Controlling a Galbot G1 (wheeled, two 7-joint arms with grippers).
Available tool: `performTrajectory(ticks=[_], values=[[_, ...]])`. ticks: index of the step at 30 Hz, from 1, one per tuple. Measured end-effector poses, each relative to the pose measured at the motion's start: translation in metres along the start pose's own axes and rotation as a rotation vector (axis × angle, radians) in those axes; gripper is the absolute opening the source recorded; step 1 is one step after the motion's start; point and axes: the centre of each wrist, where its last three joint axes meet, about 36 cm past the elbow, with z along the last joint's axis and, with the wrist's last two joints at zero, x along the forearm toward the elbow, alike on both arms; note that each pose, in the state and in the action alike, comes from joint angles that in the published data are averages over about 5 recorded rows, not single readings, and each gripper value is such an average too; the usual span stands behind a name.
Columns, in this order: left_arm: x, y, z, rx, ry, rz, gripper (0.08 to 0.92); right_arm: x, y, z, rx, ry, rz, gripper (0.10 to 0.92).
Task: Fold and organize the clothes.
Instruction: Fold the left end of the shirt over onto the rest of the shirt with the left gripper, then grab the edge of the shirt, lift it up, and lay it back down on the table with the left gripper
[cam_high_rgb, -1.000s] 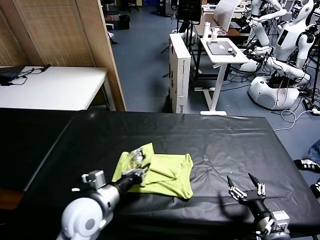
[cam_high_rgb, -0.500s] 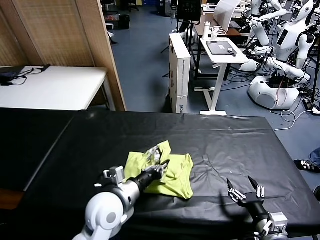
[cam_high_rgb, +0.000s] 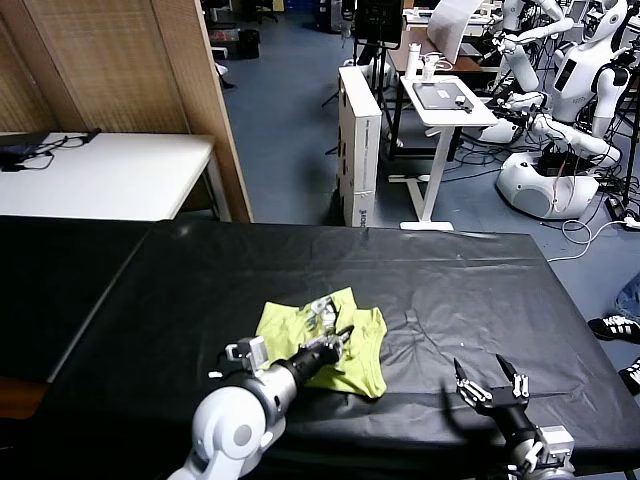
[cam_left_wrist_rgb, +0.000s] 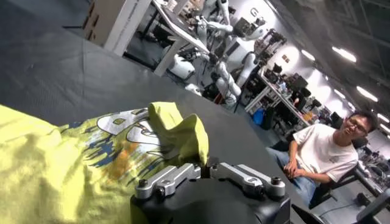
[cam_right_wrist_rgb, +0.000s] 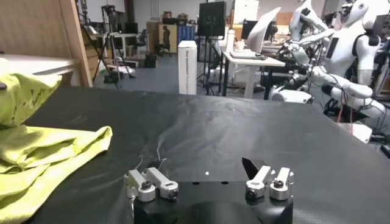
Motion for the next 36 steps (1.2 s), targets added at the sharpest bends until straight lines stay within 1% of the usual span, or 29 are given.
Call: performTrajectory(ticks=[4, 5, 7, 11, 12, 15, 16, 18, 22, 24, 27, 32, 36], values=[[-0.004, 0.001, 0.004, -0.008, -0.001, -0.001, 0.182, 0.002, 0.004, -0.002, 0.005, -0.006, -0.01, 0.907], [-0.004, 0.001, 0.004, -0.007, -0.003, 0.001, 0.199, 0.002, 0.006, -0.003, 0.007, -0.007, -0.014, 0.907], [-0.005, -0.001, 0.004, -0.003, -0.006, 0.007, 0.269, 0.002, 0.008, -0.004, 0.013, -0.009, -0.024, 0.907], [-0.007, -0.007, 0.005, 0.01, -0.011, 0.023, 0.507, 0.0, 0.012, -0.007, 0.027, -0.01, -0.051, 0.907], [-0.007, -0.009, 0.006, 0.015, -0.012, 0.025, 0.583, 0.0, 0.012, -0.007, 0.032, -0.011, -0.057, 0.907], [-0.008, -0.012, 0.008, 0.033, -0.017, 0.029, 0.763, -0.002, 0.015, -0.012, 0.047, -0.015, -0.083, 0.907], [-0.007, -0.013, 0.008, 0.038, -0.02, 0.029, 0.811, -0.003, 0.016, -0.014, 0.053, -0.017, -0.093, 0.907], [-0.004, -0.012, 0.007, 0.04, -0.03, 0.026, 0.877, -0.004, 0.018, -0.018, 0.062, -0.017, -0.115, 0.907], [0.007, -0.009, -0.003, 0.02, -0.07, 0.015, 0.905, -0.008, 0.024, -0.028, 0.076, 0.001, -0.169, 0.907], [0.016, -0.004, -0.009, -0.003, -0.1, 0.003, 0.906, -0.014, 0.027, -0.031, 0.084, 0.013, -0.199, 0.907], [0.032, 0.008, -0.017, -0.057, -0.147, -0.03, 0.907, -0.026, 0.031, -0.035, 0.106, 0.009, -0.237, 0.907], [0.058, 0.039, -0.023, -0.208, -0.246, -0.139, 0.907, -0.047, 0.039, -0.038, 0.15, -0.053, -0.293, 0.907], [0.073, 0.063, -0.018, -0.33, -0.328, -0.227, 0.907, -0.051, 0.04, -0.04, 0.151, -0.084, -0.311, 0.907]])
